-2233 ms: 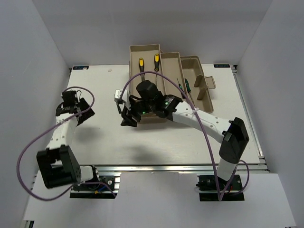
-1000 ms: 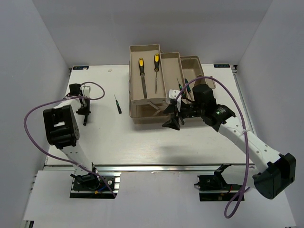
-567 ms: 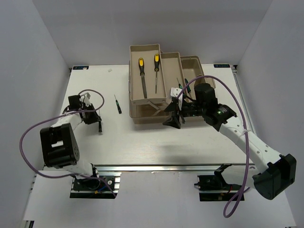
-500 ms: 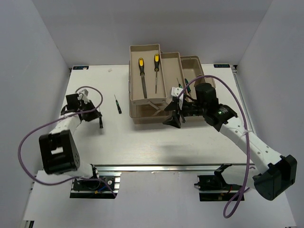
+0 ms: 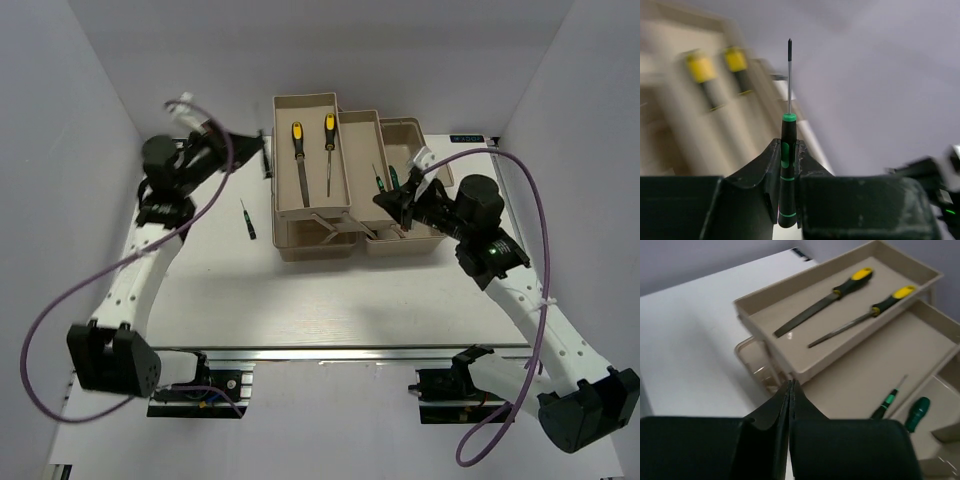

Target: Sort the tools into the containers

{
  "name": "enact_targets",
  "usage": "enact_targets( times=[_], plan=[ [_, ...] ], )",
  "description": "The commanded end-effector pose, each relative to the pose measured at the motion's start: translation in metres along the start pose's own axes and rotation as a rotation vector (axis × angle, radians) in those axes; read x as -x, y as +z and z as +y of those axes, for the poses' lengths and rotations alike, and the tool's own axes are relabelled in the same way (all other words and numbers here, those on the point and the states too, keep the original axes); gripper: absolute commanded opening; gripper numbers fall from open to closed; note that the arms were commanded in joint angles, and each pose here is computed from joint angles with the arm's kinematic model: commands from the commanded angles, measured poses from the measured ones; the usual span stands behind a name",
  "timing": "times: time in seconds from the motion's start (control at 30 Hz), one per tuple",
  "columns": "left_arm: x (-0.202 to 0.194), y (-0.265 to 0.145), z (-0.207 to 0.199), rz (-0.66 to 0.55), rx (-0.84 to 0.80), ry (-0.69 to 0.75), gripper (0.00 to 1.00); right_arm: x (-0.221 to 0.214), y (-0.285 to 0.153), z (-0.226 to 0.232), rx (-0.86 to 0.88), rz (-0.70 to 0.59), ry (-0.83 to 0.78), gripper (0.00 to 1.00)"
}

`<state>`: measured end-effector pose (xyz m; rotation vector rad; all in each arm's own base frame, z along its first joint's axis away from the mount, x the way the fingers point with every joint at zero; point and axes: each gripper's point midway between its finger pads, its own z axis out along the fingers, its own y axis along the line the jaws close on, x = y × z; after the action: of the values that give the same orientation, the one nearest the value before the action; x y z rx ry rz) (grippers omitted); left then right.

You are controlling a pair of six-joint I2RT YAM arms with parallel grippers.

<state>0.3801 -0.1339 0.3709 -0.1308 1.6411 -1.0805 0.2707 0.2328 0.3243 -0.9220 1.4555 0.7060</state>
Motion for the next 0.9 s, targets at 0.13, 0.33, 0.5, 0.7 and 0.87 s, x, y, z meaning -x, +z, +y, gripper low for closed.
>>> enact_targets(
  times=[0.13, 0.33, 0.5, 0.7, 0.87],
  plan=[
    [-0.064, 0.135, -0.102, 0.187, -0.254, -0.032, 0.00, -0.007, -0.015, -0.070, -0.295, -0.022, 0.220, 0.00],
    [-0.108, 0.208, -0.111, 0.269, -0.173, -0.008, 0.00, -0.031, -0.035, -0.084, -0.360, 0.013, 0.263, 0.00],
    [-0.144, 0.239, -0.076, 0.309, 0.027, 0.028, 0.14, -0.037, -0.043, -0.086, -0.379, 0.016, 0.258, 0.00],
    [-0.135, 0.246, -0.097, 0.292, -0.017, 0.060, 0.53, -0.040, -0.038, -0.077, -0.304, 0.023, 0.224, 0.09],
    [-0.091, 0.226, -0.136, 0.206, -0.093, 0.102, 0.41, -0.042, -0.027, -0.065, -0.188, 0.038, 0.186, 0.28]
  ],
)
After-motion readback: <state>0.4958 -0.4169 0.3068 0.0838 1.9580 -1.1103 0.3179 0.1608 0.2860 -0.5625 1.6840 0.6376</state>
